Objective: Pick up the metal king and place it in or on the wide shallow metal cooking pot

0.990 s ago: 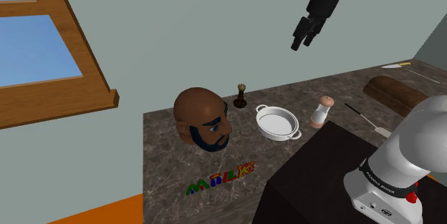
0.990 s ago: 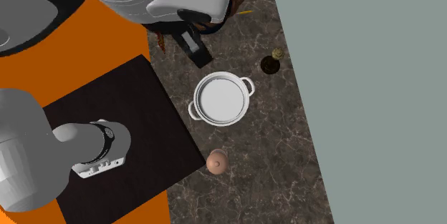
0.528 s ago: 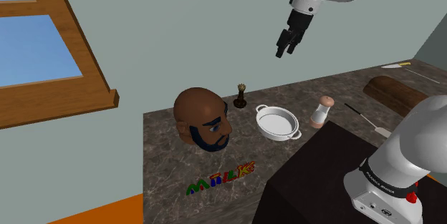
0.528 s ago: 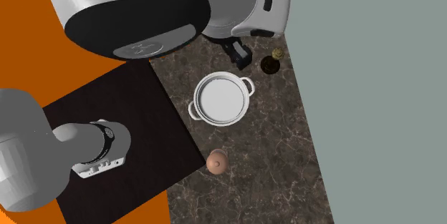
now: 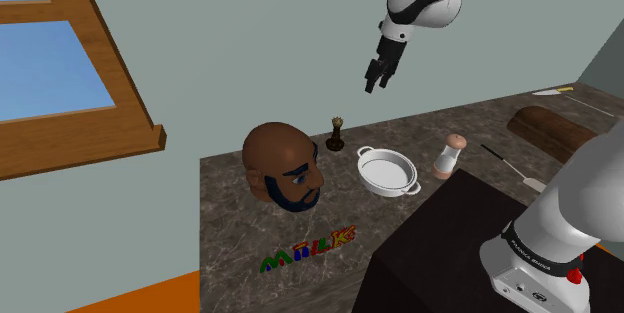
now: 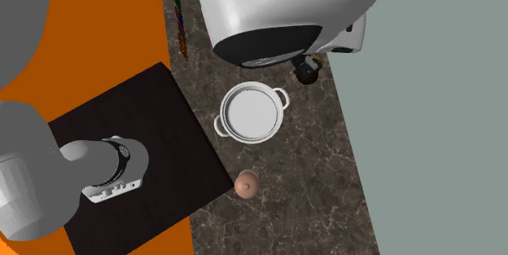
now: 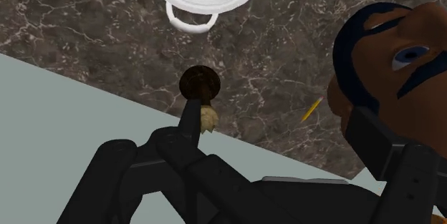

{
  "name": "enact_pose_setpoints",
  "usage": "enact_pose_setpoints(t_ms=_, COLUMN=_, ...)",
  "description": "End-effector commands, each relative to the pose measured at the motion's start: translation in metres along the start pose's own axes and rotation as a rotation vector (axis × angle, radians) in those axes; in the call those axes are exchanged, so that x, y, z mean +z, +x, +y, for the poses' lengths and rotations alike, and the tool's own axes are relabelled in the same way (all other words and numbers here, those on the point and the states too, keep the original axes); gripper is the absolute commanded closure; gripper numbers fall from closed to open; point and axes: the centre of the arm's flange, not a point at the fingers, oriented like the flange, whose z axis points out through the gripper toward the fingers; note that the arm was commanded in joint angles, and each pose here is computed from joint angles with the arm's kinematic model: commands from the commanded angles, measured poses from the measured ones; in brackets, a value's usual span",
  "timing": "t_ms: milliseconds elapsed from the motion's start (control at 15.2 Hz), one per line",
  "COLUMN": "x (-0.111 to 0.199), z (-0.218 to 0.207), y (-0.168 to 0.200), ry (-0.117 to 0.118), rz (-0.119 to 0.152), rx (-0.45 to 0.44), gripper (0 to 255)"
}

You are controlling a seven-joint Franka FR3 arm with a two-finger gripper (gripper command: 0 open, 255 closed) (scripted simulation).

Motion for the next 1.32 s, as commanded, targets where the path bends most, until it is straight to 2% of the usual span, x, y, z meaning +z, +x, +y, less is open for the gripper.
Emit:
enact_pose_setpoints(t_ms=0, x=0.023, z=0.011, y=0.017, ry=0.010, rz=-0.010, rx=-0.008, gripper=0)
enact_pose_setpoints(t_ms=990, x=0.179, z=0.078, y=0.140, ry=0.087, rz=-0.084, rx=-0.065, gripper=0)
enact_pose_setpoints(t_ms=1254, x=0.200, z=0.076, y=0.138, ry=0.087, rz=-0.084, rx=-0.065, gripper=0)
